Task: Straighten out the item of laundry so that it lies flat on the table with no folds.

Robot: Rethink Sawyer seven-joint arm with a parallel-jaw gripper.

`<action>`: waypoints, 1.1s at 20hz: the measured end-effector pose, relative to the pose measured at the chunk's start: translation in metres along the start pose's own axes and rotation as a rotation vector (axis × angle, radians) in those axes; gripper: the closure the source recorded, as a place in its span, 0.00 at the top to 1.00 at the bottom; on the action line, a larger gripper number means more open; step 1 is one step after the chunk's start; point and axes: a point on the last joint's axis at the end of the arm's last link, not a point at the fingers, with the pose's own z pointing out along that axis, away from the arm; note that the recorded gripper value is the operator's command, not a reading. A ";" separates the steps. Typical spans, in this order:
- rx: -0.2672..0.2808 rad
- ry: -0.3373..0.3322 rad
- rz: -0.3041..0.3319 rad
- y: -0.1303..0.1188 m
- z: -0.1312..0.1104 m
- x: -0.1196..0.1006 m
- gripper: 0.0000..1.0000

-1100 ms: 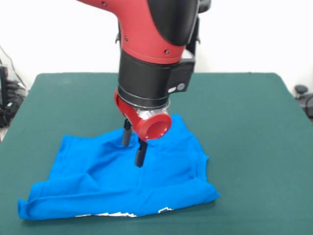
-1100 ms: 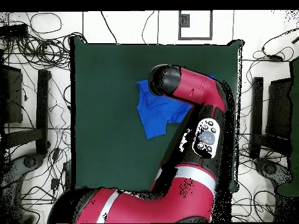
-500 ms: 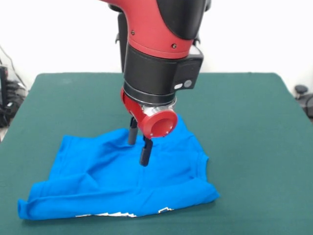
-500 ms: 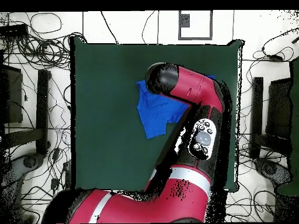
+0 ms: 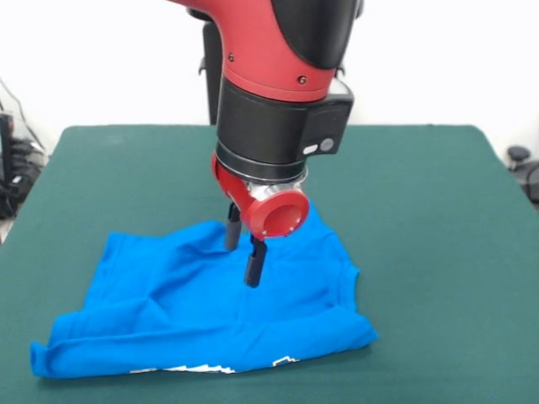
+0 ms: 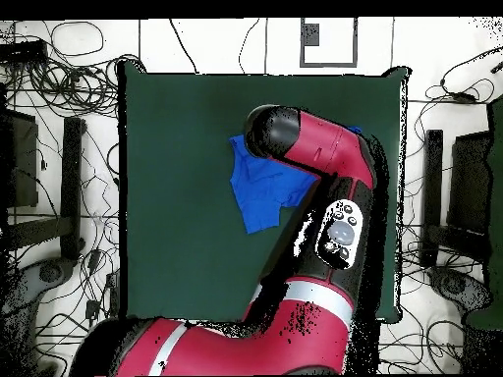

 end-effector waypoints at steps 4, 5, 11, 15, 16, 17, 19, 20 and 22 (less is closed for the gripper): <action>-0.001 0.005 0.005 0.000 0.000 0.001 1.00; -0.001 0.006 0.006 0.000 0.000 0.001 1.00; 0.045 0.050 0.013 -0.003 -0.006 0.011 1.00; 0.073 0.071 0.021 -0.003 -0.011 0.021 1.00; 0.073 0.071 0.024 -0.002 -0.012 0.025 1.00; 0.073 0.072 0.027 0.000 -0.014 0.028 1.00; 0.071 0.071 0.039 0.003 -0.016 0.035 1.00; 0.071 0.069 0.048 0.005 -0.017 0.039 1.00; 0.069 0.067 0.064 0.007 -0.020 0.043 1.00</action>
